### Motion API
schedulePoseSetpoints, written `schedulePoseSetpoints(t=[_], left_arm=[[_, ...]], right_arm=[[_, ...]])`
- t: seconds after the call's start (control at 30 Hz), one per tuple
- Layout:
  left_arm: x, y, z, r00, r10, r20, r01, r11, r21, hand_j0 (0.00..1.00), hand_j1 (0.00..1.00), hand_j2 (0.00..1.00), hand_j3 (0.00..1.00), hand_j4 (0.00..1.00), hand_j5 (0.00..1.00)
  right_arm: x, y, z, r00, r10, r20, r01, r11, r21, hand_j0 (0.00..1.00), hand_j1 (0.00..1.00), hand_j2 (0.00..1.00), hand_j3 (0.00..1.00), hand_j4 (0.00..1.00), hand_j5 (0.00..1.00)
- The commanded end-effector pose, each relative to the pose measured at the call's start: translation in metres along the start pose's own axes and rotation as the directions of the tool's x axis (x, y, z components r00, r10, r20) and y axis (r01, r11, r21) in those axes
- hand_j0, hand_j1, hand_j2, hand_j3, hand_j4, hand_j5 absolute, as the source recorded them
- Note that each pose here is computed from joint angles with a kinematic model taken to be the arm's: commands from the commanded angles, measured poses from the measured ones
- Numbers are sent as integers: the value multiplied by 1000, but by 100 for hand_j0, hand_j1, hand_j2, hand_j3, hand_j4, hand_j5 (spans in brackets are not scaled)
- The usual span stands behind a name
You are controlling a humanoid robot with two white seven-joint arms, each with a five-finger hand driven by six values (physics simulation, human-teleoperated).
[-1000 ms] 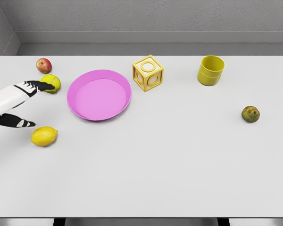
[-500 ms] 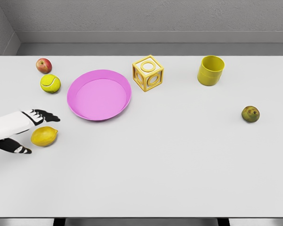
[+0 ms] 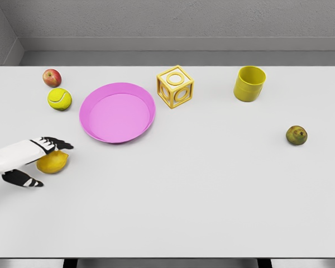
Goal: Put the lemon on the plate with left arm
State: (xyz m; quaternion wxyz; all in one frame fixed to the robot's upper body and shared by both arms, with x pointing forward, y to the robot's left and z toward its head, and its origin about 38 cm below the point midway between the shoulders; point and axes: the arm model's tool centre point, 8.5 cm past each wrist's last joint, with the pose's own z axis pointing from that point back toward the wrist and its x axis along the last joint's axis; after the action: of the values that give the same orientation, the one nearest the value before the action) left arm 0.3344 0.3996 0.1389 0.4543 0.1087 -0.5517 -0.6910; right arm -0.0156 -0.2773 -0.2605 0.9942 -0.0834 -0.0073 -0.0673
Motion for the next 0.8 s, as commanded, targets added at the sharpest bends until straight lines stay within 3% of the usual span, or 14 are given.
schedulePoseSetpoints(t=[0.0, 0.3, 0.53, 0.77], left_arm=[[-2, 0, 1, 1000, 9, -5, -9, 1000, 7, 100, 100, 100, 100, 100, 100], [-1, 5, 1, 1000, 0, -2, 0, 1000, 14, 100, 100, 100, 100, 100, 100], [-1, 3, 1, 1000, -7, -5, 7, 1000, 0, 74, 74, 74, 74, 74, 74], [0, -1, -1, 1000, 2, 0, -2, 1000, -7, 66, 66, 66, 66, 66, 66]], right_arm=[[0, 0, 0, 1000, 0, 0, 0, 1000, 0, 100, 100, 100, 100, 100, 100], [0, 0, 0, 1000, 0, 0, 0, 1000, 0, 100, 100, 100, 100, 100, 100], [0, 0, 0, 1000, 0, 0, 0, 1000, 0, 100, 100, 100, 100, 100, 100], [0, 0, 0, 1000, 0, 0, 0, 1000, 0, 100, 100, 100, 100, 100, 100]])
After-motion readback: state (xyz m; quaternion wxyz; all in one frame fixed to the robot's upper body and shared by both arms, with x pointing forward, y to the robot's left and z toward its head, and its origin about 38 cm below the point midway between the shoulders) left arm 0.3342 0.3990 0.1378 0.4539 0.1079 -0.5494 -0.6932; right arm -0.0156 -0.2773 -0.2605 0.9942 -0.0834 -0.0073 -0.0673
